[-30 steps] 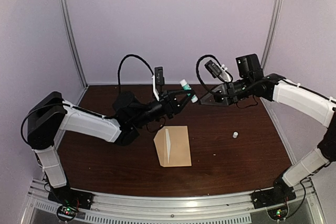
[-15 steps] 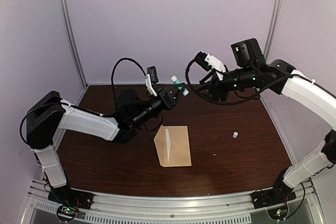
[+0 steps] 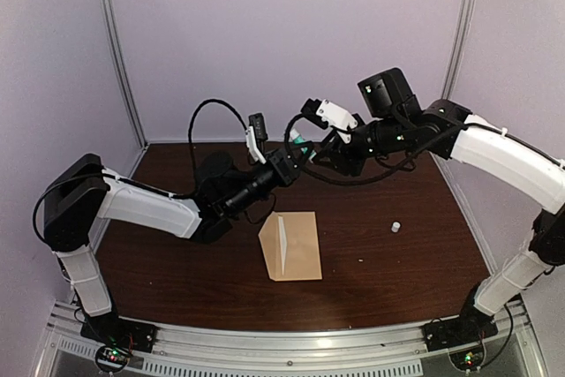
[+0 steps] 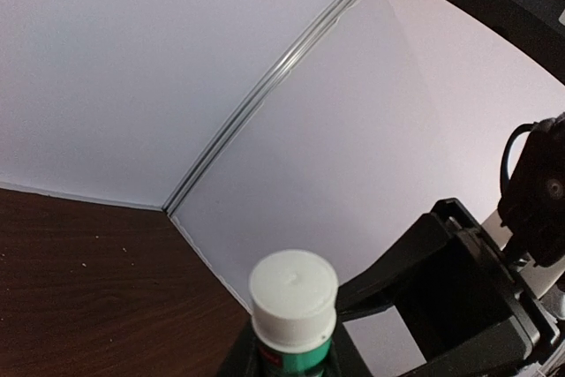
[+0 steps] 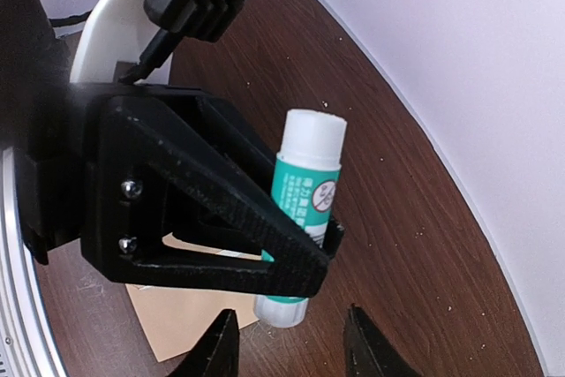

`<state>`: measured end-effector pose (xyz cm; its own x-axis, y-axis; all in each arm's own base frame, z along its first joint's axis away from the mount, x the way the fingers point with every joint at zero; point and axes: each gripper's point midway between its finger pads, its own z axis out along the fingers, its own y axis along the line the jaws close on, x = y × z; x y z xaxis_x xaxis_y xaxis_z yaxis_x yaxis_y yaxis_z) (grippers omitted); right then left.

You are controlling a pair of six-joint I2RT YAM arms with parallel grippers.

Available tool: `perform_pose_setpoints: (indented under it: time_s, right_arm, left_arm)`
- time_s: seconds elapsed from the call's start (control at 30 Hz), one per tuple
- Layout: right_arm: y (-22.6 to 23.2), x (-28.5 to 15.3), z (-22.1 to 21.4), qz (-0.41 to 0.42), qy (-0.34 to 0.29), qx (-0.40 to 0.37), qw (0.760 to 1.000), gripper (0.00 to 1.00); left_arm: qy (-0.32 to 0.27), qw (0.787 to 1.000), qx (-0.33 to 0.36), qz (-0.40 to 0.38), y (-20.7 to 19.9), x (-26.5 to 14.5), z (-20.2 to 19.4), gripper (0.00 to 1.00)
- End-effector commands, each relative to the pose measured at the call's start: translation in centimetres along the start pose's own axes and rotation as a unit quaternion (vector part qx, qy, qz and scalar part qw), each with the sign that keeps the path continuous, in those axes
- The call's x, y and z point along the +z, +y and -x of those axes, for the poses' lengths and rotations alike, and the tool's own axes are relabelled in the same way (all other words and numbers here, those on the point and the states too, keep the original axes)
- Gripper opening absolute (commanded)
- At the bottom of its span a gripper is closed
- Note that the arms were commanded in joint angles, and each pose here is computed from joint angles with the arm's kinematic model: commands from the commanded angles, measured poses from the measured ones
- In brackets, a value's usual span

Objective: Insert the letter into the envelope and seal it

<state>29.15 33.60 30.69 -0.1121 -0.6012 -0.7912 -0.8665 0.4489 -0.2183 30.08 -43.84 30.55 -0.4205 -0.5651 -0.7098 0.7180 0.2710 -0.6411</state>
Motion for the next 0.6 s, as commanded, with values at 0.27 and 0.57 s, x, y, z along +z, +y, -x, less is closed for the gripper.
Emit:
perform_pose_setpoints:
  time_s: [0.27,0.57]
  right_arm:
    - [-0.5,0.8,0.4,-0.014,0.006,0.009,1.000,0.38]
    - [-0.5,1.2,0.3,-0.011,0.007,0.013,1.000,0.28]
  left_arm:
    - [-0.043,0.998,-0.003,-0.041,-2.8,0.2,2.6,0.00]
    - [-0.039,0.998,-0.007,-0.045,-2.8,0.3,2.2,0.00]
